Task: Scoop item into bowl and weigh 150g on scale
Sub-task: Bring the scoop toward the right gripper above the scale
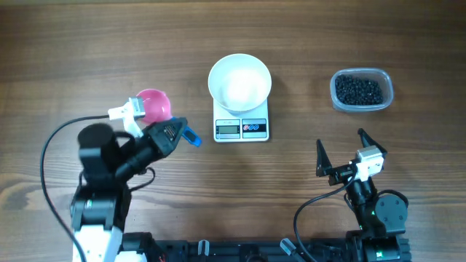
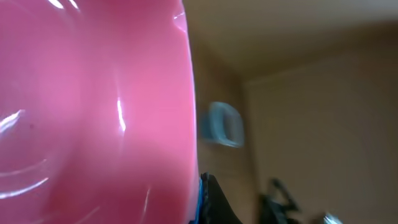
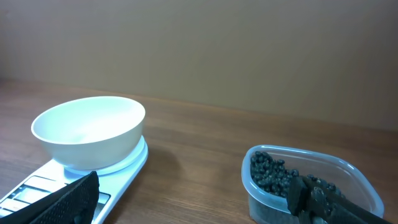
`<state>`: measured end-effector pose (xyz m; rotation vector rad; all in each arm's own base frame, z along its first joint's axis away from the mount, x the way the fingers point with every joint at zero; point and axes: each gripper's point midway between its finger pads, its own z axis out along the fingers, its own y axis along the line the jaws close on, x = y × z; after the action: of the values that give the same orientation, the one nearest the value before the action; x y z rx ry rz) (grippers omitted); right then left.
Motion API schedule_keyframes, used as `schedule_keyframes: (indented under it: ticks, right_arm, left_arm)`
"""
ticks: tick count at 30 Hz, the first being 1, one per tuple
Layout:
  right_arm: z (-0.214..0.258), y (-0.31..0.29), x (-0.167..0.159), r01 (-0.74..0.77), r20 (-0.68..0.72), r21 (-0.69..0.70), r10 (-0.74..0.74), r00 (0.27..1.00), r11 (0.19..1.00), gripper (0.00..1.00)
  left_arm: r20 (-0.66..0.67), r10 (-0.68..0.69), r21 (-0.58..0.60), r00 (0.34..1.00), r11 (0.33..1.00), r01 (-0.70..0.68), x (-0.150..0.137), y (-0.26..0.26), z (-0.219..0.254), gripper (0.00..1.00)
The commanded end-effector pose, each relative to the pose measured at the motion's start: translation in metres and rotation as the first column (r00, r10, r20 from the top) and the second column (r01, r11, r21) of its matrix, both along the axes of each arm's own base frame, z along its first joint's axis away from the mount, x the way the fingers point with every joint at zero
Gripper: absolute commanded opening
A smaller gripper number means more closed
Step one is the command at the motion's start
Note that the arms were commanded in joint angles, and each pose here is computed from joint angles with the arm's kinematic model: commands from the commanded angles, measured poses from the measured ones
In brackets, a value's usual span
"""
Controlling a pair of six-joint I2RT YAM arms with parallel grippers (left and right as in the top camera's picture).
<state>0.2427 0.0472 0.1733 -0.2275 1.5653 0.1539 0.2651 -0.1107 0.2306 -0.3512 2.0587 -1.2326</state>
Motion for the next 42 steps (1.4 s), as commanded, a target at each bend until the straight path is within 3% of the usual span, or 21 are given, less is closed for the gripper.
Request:
schedule_keyframes:
  ticks: [1,2,3,5,6,8,9,12,14,16,17,19,20,22,24,27,30,34,40,42]
  right_arm:
    - [0.019,0.015,-0.005,-0.095,0.064,0.067,0.09,0.994,0.993,1.0]
    - [0.028,0.037,-0.015,-0.243,0.065,0.204,0.234,0.97,0.948,1.0]
    - [0.038,0.052,-0.025,-0.335,0.053,0.399,0.343,0.938,0.853,1.0]
    - [0.056,0.052,-0.029,-0.351,0.086,0.553,0.367,0.926,0.756,1.0]
    - [0.08,0.056,-0.039,-0.426,0.176,0.561,0.401,0.899,0.71,0.99]
    - [0.138,0.054,-0.062,-0.514,0.331,0.483,0.396,0.856,0.709,1.0]
    - [0.151,0.051,-0.063,-0.494,0.324,0.483,0.377,0.868,0.723,1.0]
    - [0.179,0.044,-0.051,-0.31,0.076,0.456,0.31,0.948,0.834,1.0]
    - [0.189,0.054,-0.047,-0.296,-0.063,0.482,0.37,0.927,0.824,1.0]
    - [0.213,0.083,-0.054,-0.433,-0.093,0.548,0.566,0.819,0.716,1.0]
    - [0.223,0.096,-0.053,-0.475,-0.086,0.62,0.656,0.75,0.624,1.0]
    - [0.224,0.105,-0.038,-0.4,-0.12,0.771,0.73,0.673,0.495,1.0]
    - [0.215,0.108,-0.02,-0.27,-0.172,0.866,0.759,0.628,0.42,1.0]
    - [0.211,0.122,-0.005,-0.269,-0.174,0.891,0.823,0.541,0.366,0.98]
    - [0.208,0.143,0.003,-0.254,-0.167,0.918,0.88,0.446,0.303,0.97]
    - [0.196,0.19,0.013,-0.228,-0.15,0.947,0.938,0.313,0.227,0.84]
    - [0.185,0.23,0.02,-0.187,-0.113,0.97,0.967,0.229,0.158,0.77]
    - [0.168,0.252,0.028,-0.117,-0.133,0.979,0.962,0.237,0.164,0.75]
    - [0.171,0.28,0.026,-0.076,-0.11,0.987,0.937,0.331,0.143,0.75]
    - [0.172,0.284,0.026,-0.032,-0.106,0.992,0.93,0.352,0.125,0.73]
  left_arm:
    - [0.133,-0.087,-0.11,0.987,0.989,0.103,-0.03,-0.019,0.051,0.04]
    - [0.196,-0.101,-0.109,0.975,0.986,0.124,-0.034,-0.022,0.065,0.04]
    - [0.265,-0.12,-0.101,0.957,0.983,0.151,-0.038,-0.027,0.079,0.04]
    - [0.275,-0.128,-0.117,0.953,0.979,0.165,-0.04,-0.031,0.084,0.04]
    - [0.258,-0.121,-0.136,0.958,0.978,0.161,-0.04,-0.031,0.084,0.04]
    - [0.257,-0.104,-0.135,0.961,0.981,0.142,-0.037,-0.029,0.084,0.04]
    - [0.258,-0.091,-0.135,0.962,0.982,0.13,-0.035,-0.028,0.084,0.04]
    - [0.246,-0.029,-0.143,0.969,0.988,0.065,-0.027,-0.02,0.083,0.04]
    - [0.202,0.029,-0.187,0.979,0.982,0.009,-0.02,-0.015,0.082,0.04]
    - [0.183,0.066,-0.227,0.981,0.974,-0.023,-0.014,-0.011,0.086,0.04]
    - [0.197,0.067,-0.244,0.978,0.97,-0.017,-0.013,-0.012,0.092,0.04]
    - [0.251,0.076,-0.3,0.965,0.954,0.002,-0.01,-0.012,0.113,0.04]
    - [0.314,0.083,-0.339,0.946,0.94,0.031,-0.01,-0.012,0.134,0.04]
    - [0.342,0.093,-0.373,0.935,0.927,0.044,-0.006,-0.011,0.145,0.04]
    - [0.282,0.092,-0.402,0.955,0.915,0.03,0.002,-0.012,0.137,0.04]
    - [0.187,0.064,-0.442,0.98,0.897,0.026,0.014,-0.021,0.123,0.04]
    - [0.201,0.034,-0.442,0.979,0.895,0.059,0.02,-0.031,0.122,0.04]
    - [0.226,0.066,-0.45,0.972,0.892,0.044,0.023,-0.027,0.128,0.04]
    - [0.223,0.121,-0.462,0.967,0.887,-0.004,0.029,-0.02,0.129,0.04]
    - [0.222,0.128,-0.463,0.967,0.886,-0.011,0.03,-0.019,0.129,0.09]
